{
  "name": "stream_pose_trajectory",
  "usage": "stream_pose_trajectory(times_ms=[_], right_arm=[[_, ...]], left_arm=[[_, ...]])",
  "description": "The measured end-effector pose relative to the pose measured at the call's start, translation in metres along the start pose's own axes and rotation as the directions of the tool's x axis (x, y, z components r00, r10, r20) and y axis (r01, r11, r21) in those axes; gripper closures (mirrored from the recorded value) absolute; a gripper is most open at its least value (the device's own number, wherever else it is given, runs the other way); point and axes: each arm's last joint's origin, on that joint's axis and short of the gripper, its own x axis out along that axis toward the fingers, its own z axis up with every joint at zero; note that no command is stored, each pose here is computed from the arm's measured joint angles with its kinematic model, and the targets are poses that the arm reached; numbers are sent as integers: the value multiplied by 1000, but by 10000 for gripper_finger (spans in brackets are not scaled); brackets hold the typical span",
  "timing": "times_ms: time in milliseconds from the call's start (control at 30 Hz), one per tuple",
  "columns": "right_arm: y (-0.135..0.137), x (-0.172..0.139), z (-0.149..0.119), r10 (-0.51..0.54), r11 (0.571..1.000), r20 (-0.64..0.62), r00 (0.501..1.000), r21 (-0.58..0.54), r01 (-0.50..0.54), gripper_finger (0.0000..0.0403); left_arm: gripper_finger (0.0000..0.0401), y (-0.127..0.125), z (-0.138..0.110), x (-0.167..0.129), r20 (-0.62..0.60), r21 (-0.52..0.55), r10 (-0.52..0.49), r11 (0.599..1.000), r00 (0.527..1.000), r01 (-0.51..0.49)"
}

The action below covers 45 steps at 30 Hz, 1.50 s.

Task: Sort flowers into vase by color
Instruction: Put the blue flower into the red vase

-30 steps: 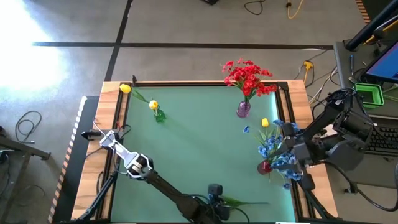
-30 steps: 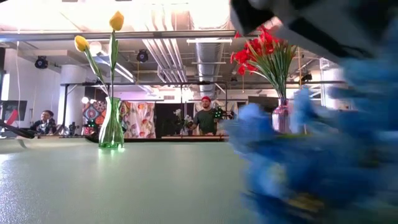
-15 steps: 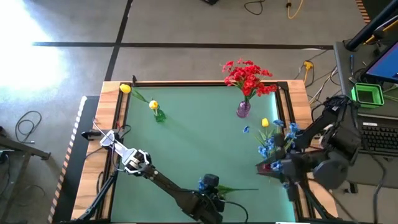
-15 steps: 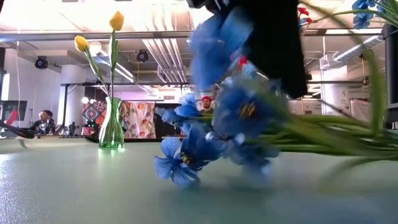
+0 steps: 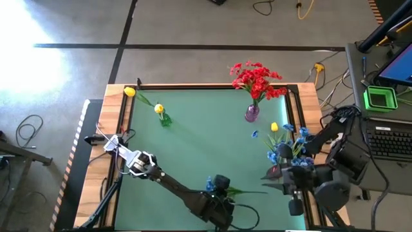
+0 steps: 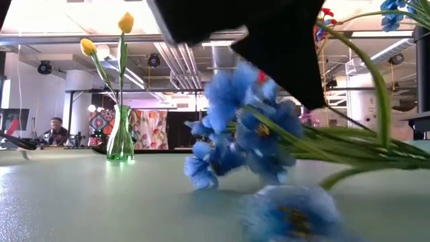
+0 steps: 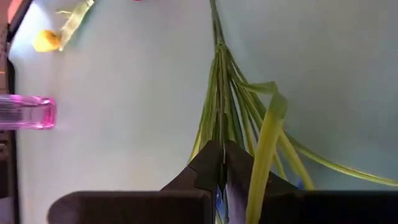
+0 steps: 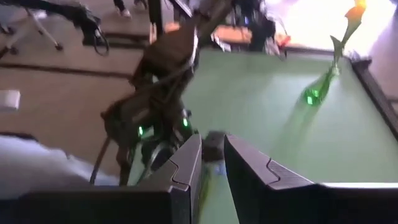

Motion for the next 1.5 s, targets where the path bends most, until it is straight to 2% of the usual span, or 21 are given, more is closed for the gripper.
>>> stream_pose_trajectory(times_ms=[167,267,433,667,867,1033,1200,1300,1500], right_arm=[[2,-19,-11,26,999,-89,996,-34,-29,340],[9,-40,-16,91,996,-58,994,-10,-92,340],[13,-72,-28,96,995,34,995,12,-96,340],[20,-68,-36,58,998,50,997,33,-59,339],[28,-59,-37,42,999,36,998,22,-43,339],[29,-58,-37,41,998,35,999,54,-43,339],[28,-58,-38,37,998,31,999,50,-39,339],[28,-58,-39,34,998,27,999,43,-35,339],[25,-58,-42,15,1000,2,1000,24,-15,339]], left_arm=[[401,-14,-16,12,8,-43,-8,999,1000,8],[401,-16,-30,8,11,-83,-12,996,1000,13],[401,-1,-46,-12,141,-188,-20,981,990,46],[401,25,-76,-34,256,-273,-22,957,966,94],[401,28,-115,-27,168,-257,-37,963,985,80],[397,30,-131,-28,150,-301,-97,943,984,139],[354,31,-131,-29,139,-333,-112,930,984,153],[310,33,-131,-28,114,-370,-119,916,986,153],[214,40,-125,-37,76,-362,-106,923,991,127]])
